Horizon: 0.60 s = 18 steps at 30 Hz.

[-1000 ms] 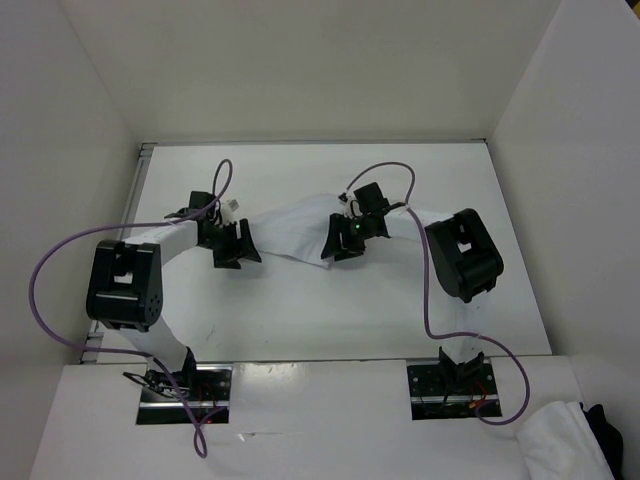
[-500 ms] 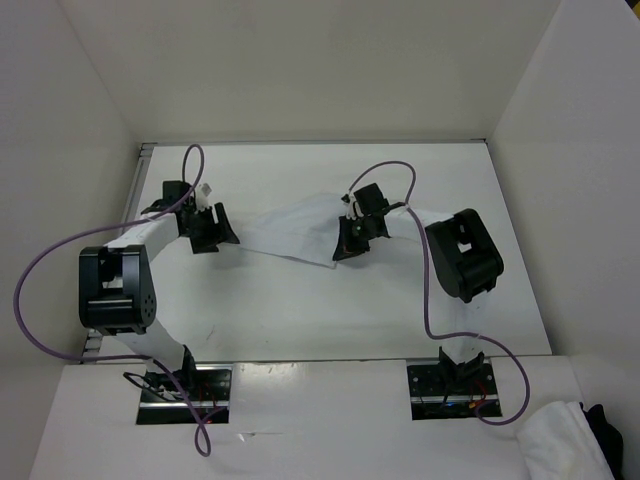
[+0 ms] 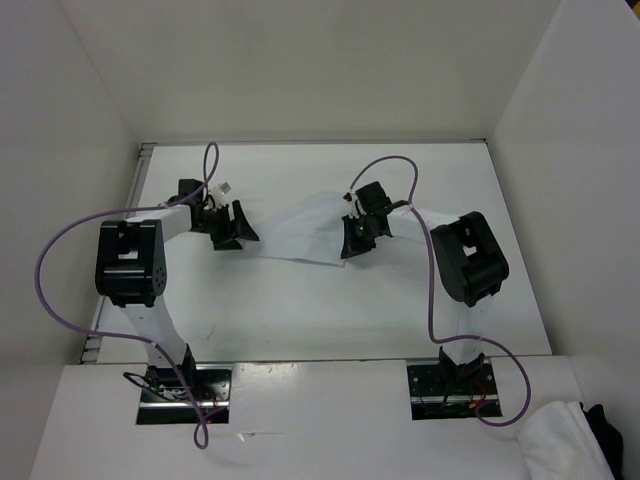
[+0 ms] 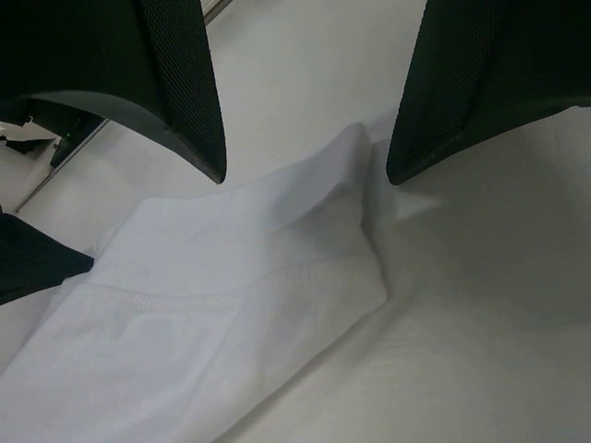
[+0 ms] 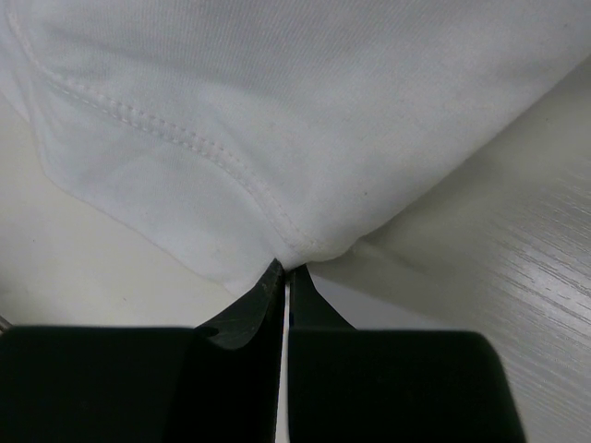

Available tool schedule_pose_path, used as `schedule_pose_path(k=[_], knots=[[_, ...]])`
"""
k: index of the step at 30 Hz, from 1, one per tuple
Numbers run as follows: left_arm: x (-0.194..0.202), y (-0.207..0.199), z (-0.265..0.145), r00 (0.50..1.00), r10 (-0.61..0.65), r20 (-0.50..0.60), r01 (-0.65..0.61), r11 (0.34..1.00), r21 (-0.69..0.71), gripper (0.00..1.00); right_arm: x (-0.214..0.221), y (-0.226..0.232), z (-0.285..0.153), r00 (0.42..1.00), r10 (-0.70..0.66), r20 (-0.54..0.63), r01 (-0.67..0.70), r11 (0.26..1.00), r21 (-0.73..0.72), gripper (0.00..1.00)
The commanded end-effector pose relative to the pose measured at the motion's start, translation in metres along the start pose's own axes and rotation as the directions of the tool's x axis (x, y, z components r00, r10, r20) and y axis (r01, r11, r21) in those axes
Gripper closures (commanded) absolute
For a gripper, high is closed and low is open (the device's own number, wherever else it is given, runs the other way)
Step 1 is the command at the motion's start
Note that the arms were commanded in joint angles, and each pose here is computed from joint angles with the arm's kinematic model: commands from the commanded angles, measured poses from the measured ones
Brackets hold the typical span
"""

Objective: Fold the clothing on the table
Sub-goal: Flatten the skirt out

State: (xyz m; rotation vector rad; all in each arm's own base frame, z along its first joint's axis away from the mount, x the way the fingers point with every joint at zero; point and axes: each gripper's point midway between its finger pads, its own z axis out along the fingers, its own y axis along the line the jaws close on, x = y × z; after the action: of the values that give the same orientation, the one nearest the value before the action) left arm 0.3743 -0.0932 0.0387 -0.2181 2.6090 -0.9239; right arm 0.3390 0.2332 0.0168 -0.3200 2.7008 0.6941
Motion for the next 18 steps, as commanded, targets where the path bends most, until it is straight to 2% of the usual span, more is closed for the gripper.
schedule_pose_path(k=[1, 3, 4, 6, 7, 10, 13, 15, 18], knots=[[-0.006, -0.01, 0.011, 0.998, 0.055, -0.006, -0.054, 0.996, 0.067, 0.22, -0.007, -0.006, -0.013, 0.998, -0.048, 0.027, 0.047, 0.998, 0.047, 1.0], [-0.007, -0.008, 0.011, 0.998, 0.064, -0.004, -0.064, 0.996, 0.059, 0.29, -0.006, -0.008, -0.014, 0.999, -0.045, 0.021, 0.044, 0.997, 0.06, 1.0], [-0.007, -0.008, 0.011, 0.998, 0.064, -0.004, -0.064, 0.996, 0.059, 0.4, -0.006, -0.008, -0.014, 0.999, -0.045, 0.021, 0.044, 0.997, 0.06, 1.0], [-0.001, -0.006, 0.014, 0.998, 0.064, -0.022, -0.063, 0.996, 0.069, 0.54, -0.004, -0.011, -0.011, 0.999, -0.042, 0.015, 0.041, 0.997, 0.071, 1.0], [0.0, -0.007, 0.013, 0.997, 0.074, -0.023, -0.072, 0.994, 0.079, 0.66, -0.004, -0.011, -0.011, 0.999, -0.042, 0.015, 0.041, 0.997, 0.071, 1.0], [0.014, -0.006, 0.014, 0.997, 0.061, -0.056, -0.056, 0.994, 0.099, 0.8, -0.005, -0.013, -0.011, 0.999, -0.043, 0.017, 0.041, 0.996, 0.081, 1.0], [0.018, -0.004, 0.015, 0.996, 0.064, -0.064, -0.058, 0.994, 0.097, 0.98, -0.006, -0.012, -0.012, 0.999, -0.043, 0.017, 0.041, 0.996, 0.081, 1.0], [0.015, -0.009, 0.012, 0.996, 0.069, -0.06, -0.062, 0.992, 0.109, 1.0, -0.016, -0.008, -0.016, 0.998, -0.058, 0.033, 0.055, 0.995, 0.078, 1.0], [-0.02, -0.039, 0.002, 0.999, 0.053, 0.004, -0.053, 0.982, 0.183, 1.0, -0.049, 0.006, -0.029, 0.986, -0.137, 0.091, 0.132, 0.99, 0.057, 1.0]])
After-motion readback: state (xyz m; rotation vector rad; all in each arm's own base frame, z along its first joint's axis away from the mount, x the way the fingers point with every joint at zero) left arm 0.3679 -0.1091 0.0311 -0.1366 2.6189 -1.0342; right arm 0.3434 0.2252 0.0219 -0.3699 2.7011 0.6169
